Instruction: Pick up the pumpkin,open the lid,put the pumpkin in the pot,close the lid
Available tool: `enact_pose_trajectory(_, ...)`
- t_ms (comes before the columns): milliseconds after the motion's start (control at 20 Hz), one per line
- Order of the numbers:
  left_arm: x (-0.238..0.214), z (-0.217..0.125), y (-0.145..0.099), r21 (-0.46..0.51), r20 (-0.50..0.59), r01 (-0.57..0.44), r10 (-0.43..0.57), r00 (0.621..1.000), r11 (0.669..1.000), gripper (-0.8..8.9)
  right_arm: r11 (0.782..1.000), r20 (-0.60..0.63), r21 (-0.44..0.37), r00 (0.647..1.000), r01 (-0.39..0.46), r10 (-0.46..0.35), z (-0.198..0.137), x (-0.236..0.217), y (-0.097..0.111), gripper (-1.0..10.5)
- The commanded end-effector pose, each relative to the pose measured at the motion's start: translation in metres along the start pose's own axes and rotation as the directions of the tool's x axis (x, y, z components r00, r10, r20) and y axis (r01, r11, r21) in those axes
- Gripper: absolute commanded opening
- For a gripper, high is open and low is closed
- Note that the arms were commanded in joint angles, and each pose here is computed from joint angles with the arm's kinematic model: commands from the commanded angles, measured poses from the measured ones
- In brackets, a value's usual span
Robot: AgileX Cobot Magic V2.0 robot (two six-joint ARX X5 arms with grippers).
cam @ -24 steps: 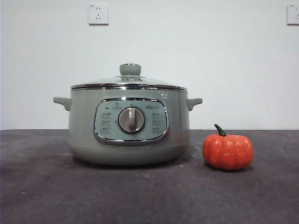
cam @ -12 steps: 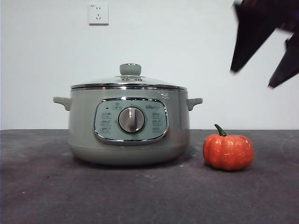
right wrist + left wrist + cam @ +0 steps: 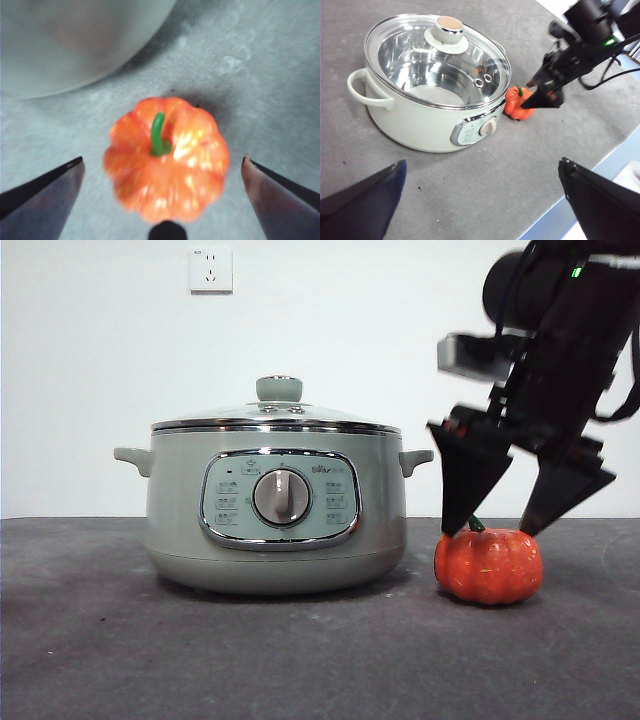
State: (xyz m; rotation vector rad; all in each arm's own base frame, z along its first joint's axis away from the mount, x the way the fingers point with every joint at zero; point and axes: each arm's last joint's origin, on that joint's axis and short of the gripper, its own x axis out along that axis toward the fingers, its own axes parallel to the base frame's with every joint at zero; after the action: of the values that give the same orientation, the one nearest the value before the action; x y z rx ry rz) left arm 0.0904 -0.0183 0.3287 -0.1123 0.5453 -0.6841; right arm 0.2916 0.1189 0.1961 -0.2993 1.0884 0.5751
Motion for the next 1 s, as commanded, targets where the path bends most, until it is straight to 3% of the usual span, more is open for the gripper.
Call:
enact_pose_trajectory(50,-0.001,0.001,-0.001,0.013,0.008,0.005,-0.005,1.0,1.0,7.59,1.0,-0.028,-0.005,1.0,-0.005,0.005,-0.001,0.014,-0.001,7.6)
enact_pose_trajectory(200,-0.001,0.001,-0.001,0.013,0.008,0.005,-0.005,1.0,1.0,7.59,1.0,-0.048,0.002,0.999,-0.006,0.006,-0.002,0.026,-0.003,7.3)
enact_pose_trajectory(300,-0.001,0.001,-0.001,0.013,0.008,0.004,-0.004,1.0,1.0,7.59,1.0,-0.056,0.023,0.998,0.015,-0.013,-0.002,0.027,-0.004,4.9)
enact_pose_trajectory(400,-0.001,0.001,0.0,0.013,0.008,0.003,-0.003,1.0,1.0,7.59,1.0,-0.056,0.028,0.998,0.01,-0.009,-0.002,0.027,-0.003,1.1)
enact_pose_trajectory(450,-0.001,0.001,0.0,0.013,0.008,0.003,-0.003,1.0,1.0,7.59,1.0,-0.065,0.03,0.998,0.008,-0.006,-0.003,0.026,-0.003,-0.1)
enact_pose_trajectory(700,-0.001,0.001,0.0,0.016,0.011,0.001,-0.001,1.0,1.0,7.59,0.998,-0.051,0.062,0.999,0.012,-0.009,-0.003,0.01,-0.001,-0.1)
enact_pose_trajectory(1000,0.005,0.013,0.004,0.018,0.052,0.007,-0.008,0.999,1.0,7.53,0.996,0.152,0.088,0.987,0.033,-0.047,-0.007,-0.079,0.013,-0.1)
